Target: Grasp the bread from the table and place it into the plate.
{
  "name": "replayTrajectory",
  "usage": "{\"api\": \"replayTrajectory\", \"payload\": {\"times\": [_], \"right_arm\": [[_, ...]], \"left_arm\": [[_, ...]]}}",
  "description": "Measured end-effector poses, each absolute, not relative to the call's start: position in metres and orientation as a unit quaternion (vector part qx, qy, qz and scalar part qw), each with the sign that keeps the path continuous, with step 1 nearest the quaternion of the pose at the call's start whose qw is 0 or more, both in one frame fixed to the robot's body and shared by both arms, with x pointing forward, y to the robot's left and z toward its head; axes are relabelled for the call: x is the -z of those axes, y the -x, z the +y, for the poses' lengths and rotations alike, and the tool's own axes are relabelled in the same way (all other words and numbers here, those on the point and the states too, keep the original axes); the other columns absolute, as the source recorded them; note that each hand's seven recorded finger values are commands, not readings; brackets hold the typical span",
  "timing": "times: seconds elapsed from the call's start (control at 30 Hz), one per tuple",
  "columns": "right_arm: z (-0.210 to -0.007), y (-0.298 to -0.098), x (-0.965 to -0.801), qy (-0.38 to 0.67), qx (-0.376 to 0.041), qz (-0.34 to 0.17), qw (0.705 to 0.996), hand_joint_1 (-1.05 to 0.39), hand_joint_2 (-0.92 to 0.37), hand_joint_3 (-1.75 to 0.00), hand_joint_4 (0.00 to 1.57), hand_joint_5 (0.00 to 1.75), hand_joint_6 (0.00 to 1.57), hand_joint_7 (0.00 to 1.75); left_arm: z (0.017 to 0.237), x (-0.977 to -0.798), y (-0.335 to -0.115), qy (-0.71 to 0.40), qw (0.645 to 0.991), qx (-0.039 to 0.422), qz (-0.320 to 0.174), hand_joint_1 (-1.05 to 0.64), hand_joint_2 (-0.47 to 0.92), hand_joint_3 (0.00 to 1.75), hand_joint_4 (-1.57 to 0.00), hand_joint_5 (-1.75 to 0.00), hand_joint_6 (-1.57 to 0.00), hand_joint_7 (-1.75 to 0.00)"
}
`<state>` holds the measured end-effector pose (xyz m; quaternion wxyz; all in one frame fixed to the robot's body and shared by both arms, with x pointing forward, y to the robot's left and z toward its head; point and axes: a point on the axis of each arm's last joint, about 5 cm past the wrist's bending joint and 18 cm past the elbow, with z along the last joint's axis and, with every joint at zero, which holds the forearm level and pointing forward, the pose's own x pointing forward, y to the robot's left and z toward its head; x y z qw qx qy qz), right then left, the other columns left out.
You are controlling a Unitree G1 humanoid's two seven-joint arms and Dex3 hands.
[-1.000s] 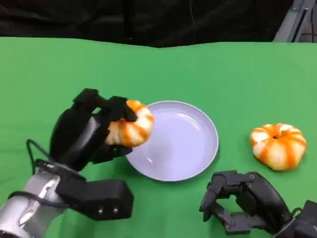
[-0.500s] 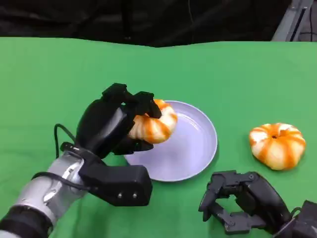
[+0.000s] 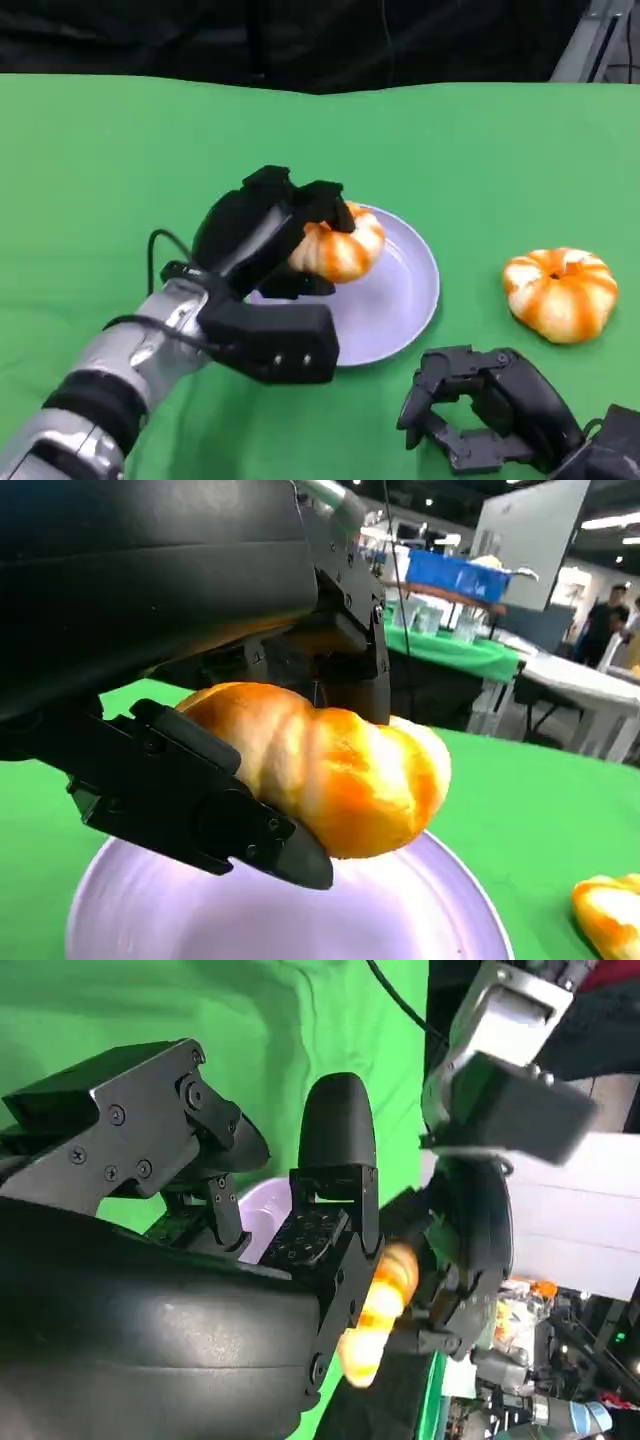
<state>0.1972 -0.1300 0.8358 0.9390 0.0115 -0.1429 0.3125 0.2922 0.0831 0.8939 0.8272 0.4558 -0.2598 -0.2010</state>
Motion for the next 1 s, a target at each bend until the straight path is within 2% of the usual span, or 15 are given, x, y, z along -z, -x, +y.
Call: {"api": "replayTrajectory", "payload": {"times": [0.1, 0.23, 0.53, 0.83, 0.97, 1.0], "right_arm": [[-0.129, -0.197, -0.836, -0.011, -0.315, -0.143, 0.938, 0.10, -0.59, -1.02, 0.92, 1.33, 0.95, 0.99], [-0.129, -0.197, -0.836, -0.011, -0.318, -0.143, 0.937, 0.10, -0.59, -1.02, 0.93, 1.32, 0.95, 0.99], [-0.128, -0.197, -0.835, -0.012, -0.320, -0.142, 0.937, 0.09, -0.58, -1.04, 0.93, 1.32, 0.96, 0.97], [-0.128, -0.197, -0.836, -0.012, -0.321, -0.144, 0.936, 0.09, -0.58, -1.04, 0.93, 1.34, 0.96, 0.98], [-0.127, -0.197, -0.836, -0.012, -0.319, -0.144, 0.937, 0.09, -0.58, -1.04, 0.93, 1.33, 0.96, 0.99], [-0.127, -0.197, -0.836, -0.012, -0.318, -0.144, 0.937, 0.09, -0.58, -1.04, 0.93, 1.33, 0.96, 0.99]], "left_arm": [[0.079, -0.894, -0.294, -0.460, 0.826, 0.209, -0.251, -0.08, 0.85, 0.00, -0.43, -1.65, -0.61, -1.22], [0.074, -0.893, -0.294, -0.464, 0.822, 0.223, -0.244, -0.08, 0.84, 0.00, -0.46, -1.57, -0.66, -1.12], [0.069, -0.895, -0.298, -0.476, 0.812, 0.249, -0.226, -0.12, 0.84, 0.00, -0.46, -1.53, -0.67, -1.05], [0.073, -0.890, -0.298, -0.484, 0.813, 0.252, -0.201, -0.11, 0.84, 0.00, -0.44, -1.58, -0.67, -1.07], [0.074, -0.888, -0.297, -0.486, 0.813, 0.253, -0.197, -0.12, 0.84, 0.00, -0.45, -1.46, -0.71, -0.93], [0.074, -0.888, -0.297, -0.486, 0.813, 0.253, -0.196, -0.13, 0.85, 0.00, -0.49, -1.28, -0.78, -0.68]]}}
